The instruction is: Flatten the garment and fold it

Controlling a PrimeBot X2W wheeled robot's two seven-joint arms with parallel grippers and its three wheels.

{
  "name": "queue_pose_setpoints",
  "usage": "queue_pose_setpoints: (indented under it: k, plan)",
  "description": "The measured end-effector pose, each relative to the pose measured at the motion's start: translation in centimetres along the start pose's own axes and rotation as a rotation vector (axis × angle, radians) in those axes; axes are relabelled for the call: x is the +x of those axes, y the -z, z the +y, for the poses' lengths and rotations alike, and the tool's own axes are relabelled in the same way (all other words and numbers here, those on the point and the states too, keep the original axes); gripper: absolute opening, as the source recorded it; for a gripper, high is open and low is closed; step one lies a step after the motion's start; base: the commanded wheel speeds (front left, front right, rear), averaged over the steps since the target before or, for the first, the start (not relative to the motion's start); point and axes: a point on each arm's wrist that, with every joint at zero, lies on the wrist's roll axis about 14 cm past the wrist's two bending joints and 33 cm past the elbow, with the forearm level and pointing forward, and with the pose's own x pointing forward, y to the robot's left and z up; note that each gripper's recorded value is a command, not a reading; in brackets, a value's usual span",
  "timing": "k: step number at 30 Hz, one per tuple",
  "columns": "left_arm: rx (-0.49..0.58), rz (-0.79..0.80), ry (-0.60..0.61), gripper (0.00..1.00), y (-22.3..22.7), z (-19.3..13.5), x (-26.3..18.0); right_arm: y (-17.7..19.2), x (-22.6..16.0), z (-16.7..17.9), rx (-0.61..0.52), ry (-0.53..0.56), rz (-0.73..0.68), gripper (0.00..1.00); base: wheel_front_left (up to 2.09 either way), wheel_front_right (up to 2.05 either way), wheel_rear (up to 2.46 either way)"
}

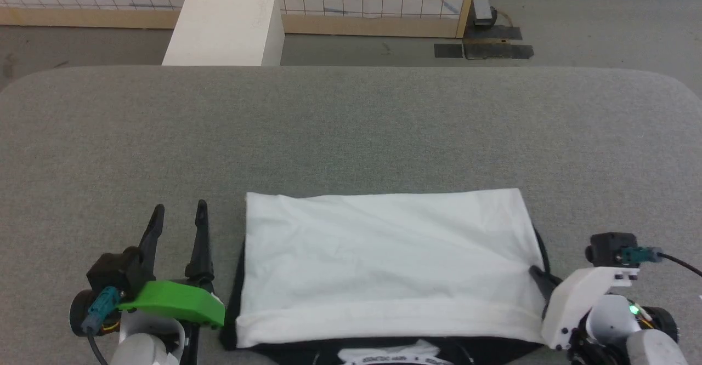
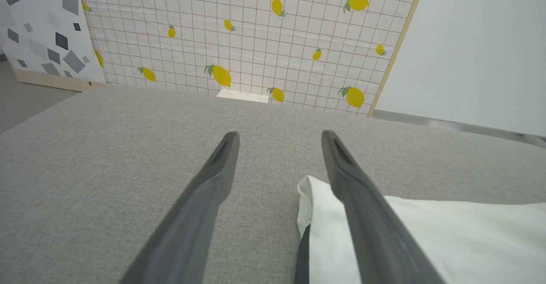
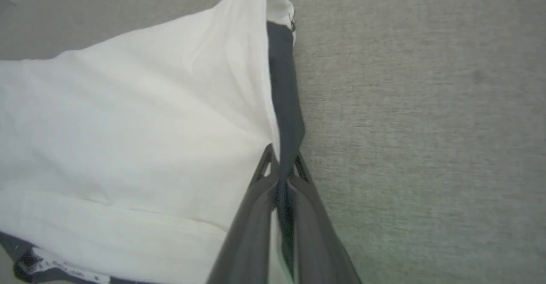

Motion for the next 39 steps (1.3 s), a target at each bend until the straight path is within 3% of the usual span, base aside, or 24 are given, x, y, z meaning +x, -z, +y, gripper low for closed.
queue_pose_setpoints:
  k: [7, 12, 16, 20, 28, 34, 39]
  plan:
    - [-0.004, -0.004, 0.004, 1.0, -0.1, -0.1, -0.2, -0.9, -3.9, -7.7, -0.024, 0.257, -0.04, 0.0, 0.0, 0.0, 0.0]
    - [-0.01, 0.001, 0.009, 1.0, 0.1, -0.4, -0.3, -2.2, -5.6, -8.6, -0.054, 0.298, -0.084, 0.0, 0.0, 0.0, 0.0]
    - [-0.013, 0.007, 0.013, 1.0, 0.3, -0.6, -0.5, -4.2, -5.9, -4.7, -0.116, 0.197, -0.143, 0.0, 0.0, 0.0, 0.0]
    - [-0.012, 0.01, 0.015, 1.0, 0.4, -0.6, -0.6, -6.0, -6.2, 2.9, -0.182, -0.022, -0.202, 0.0, 0.0, 0.0, 0.0]
    - [-0.007, 0.023, 0.006, 1.0, 0.9, -0.4, -0.7, -5.3, -5.2, 14.6, -0.378, -0.329, -0.184, 0.0, 0.0, 0.0, 0.0]
    - [-0.007, 0.025, -0.005, 1.0, 1.0, 0.0, -0.1, -2.1, -2.3, 19.7, -0.517, -0.472, -0.056, 0.0, 0.0, 0.0, 0.0]
    - [-0.009, 0.036, -0.031, 1.0, 1.5, 0.6, 0.1, 0.9, 0.6, 20.4, -0.575, -0.501, 0.079, 0.0, 0.0, 0.0, 0.0]
